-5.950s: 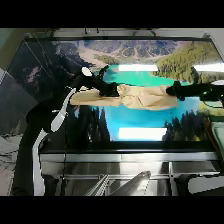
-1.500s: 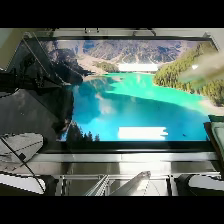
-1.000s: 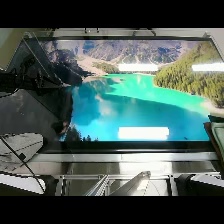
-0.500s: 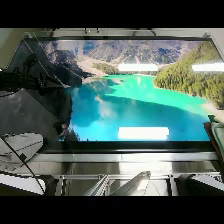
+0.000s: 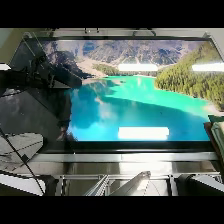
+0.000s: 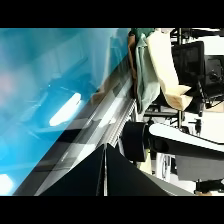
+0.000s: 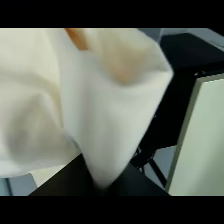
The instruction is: Fold the shirts.
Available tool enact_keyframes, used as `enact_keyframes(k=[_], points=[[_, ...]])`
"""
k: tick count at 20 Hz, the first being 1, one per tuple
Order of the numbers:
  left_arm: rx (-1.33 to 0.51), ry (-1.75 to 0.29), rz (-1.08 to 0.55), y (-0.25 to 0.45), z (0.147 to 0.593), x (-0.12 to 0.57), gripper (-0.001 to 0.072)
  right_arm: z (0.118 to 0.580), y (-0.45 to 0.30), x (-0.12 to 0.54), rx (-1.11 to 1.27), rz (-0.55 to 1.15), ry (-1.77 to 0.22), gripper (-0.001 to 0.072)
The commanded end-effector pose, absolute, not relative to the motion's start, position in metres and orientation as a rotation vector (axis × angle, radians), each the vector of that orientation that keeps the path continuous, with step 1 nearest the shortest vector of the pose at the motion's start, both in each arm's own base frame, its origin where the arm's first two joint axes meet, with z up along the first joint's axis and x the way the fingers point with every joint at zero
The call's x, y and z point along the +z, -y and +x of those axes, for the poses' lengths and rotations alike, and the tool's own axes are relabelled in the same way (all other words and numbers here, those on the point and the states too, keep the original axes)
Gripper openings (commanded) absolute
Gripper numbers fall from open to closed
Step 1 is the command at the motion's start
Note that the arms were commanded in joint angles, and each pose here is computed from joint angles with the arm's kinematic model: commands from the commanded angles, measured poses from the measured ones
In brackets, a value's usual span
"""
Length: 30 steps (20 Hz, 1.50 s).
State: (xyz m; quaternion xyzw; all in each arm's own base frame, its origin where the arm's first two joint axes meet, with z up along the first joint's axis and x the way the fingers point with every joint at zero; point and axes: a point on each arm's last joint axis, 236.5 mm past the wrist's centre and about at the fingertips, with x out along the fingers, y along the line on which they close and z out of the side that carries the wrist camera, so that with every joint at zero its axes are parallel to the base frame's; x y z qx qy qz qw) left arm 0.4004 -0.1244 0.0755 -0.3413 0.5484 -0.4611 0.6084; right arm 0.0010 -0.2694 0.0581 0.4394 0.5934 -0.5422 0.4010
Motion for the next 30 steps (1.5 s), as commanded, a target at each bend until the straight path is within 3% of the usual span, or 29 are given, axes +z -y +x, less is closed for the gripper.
enact_keyframes(k=[1, 2, 4, 5, 8, 11, 12, 14, 15, 19, 22, 25, 30], points=[[-1.077, -1.262, -0.773, 0.128, 0.4, 0.075, 0.0006, -0.023, 0.303, 0.042, -1.489, 0.92, -1.485, 0.0036], [-1.073, -1.259, -0.772, 0.128, 0.401, 0.075, 0.0006, -0.019, 0.312, 0.036, -1.479, 0.897, -1.454, 0.0104], [-1.061, -1.251, -0.774, 0.127, 0.404, 0.074, 0.0006, -0.01, 0.316, 0.022, -1.444, 0.905, -1.437, 0.0608], [-1.057, -1.247, -0.775, 0.127, 0.405, 0.074, 0.0006, -0.01, 0.314, 0.016, -1.433, 0.92, -1.456, 0.0686], [-1.057, -1.247, -0.776, 0.127, 0.406, 0.074, 0.0007, -0.012, 0.302, 0.01, -1.416, 0.968, -1.522, 0.0686], [-1.057, -1.248, -0.783, 0.128, 0.405, 0.075, 0.0007, 0.012, 0.295, 0.006, -1.357, 1.016, -1.489, 0.0684], [-1.056, -1.248, -0.791, 0.128, 0.406, 0.077, 0.0006, 0.033, 0.291, 0.002, -1.294, 1.042, -1.461, 0.0649], [-1.079, -1.215, -0.813, 0.13, 0.411, 0.092, 0.0005, 0.099, 0.282, -0.001, -1.112, 1.094, -1.352, 0.0128], [-1.088, -1.196, -0.809, 0.131, 0.414, 0.102, 0.0003, 0.142, 0.273, 0.003, -0.986, 1.107, -1.286, 0.0026], [-1.122, -1.091, -0.689, 0.128, 0.426, 0.152, -0.0005, 0.29, 0.21, 0.06, -0.491, 1.04, -1.056, 0.0025], [-1.119, -1.027, -0.633, 0.136, 0.415, 0.175, -0.0005, 0.342, 0.126, 0.088, -0.236, 0.861, -1.034, 0.0025], [-1.157, -1.072, -0.646, 0.159, 0.362, 0.166, -0.0005, 0.342, 0.018, 0.075, -0.015, 0.706, -1.11, 0.0023], [-1.173, -1.189, -0.728, 0.19, 0.256, 0.109, -0.0004, 0.254, -0.135, 0.014, 0.321, 0.566, -1.242, 0.0025]])
